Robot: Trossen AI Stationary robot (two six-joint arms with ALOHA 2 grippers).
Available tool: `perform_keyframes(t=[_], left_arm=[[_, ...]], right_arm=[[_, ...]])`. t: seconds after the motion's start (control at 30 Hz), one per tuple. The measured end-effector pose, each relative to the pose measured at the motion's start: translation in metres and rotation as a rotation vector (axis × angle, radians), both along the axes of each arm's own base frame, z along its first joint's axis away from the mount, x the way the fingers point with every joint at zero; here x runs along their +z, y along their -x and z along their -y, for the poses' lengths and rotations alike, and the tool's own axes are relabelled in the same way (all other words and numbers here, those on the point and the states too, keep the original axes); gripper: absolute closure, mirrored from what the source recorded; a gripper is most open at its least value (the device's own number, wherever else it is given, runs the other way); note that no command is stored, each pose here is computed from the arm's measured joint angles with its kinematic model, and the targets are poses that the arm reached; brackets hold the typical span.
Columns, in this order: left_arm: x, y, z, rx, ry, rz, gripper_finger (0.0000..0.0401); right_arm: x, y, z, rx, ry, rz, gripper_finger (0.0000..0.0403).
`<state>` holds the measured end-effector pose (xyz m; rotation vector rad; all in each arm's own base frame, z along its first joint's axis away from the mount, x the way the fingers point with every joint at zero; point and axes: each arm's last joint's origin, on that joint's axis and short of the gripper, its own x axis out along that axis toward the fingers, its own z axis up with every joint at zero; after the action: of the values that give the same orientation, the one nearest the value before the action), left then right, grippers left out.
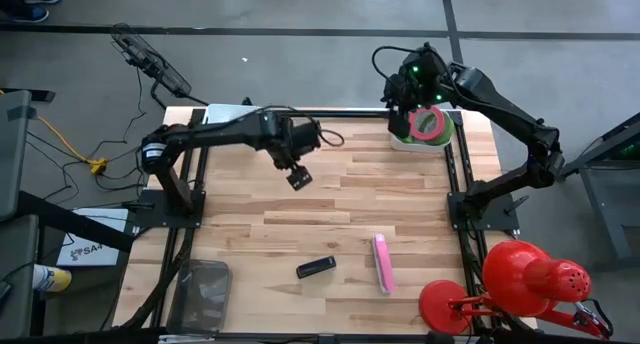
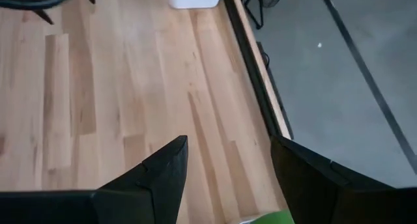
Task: Pick and place Stapler, Stapler remover, tape
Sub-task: Put the pink stapler into the black bin
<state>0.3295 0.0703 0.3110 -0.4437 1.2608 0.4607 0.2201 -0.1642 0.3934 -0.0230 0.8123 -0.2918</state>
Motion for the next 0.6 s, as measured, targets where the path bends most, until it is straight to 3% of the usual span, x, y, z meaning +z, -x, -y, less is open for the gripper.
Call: perform_keyframes(t=[0.33,0.6], left_arm=[[0.001,-0.011,0.052,-0.115,-0.021,0.039,0.0110],[0.001,-0.011,0.088,-0.198,-0.049,0.041,0.0069]], right_arm=[[-0.004,0.003,-0.004,0.054,-0.047,-0.034,0.0192],[-0.008,0.007,-0.008,0.010,-0.135,-0.076,0.0192]])
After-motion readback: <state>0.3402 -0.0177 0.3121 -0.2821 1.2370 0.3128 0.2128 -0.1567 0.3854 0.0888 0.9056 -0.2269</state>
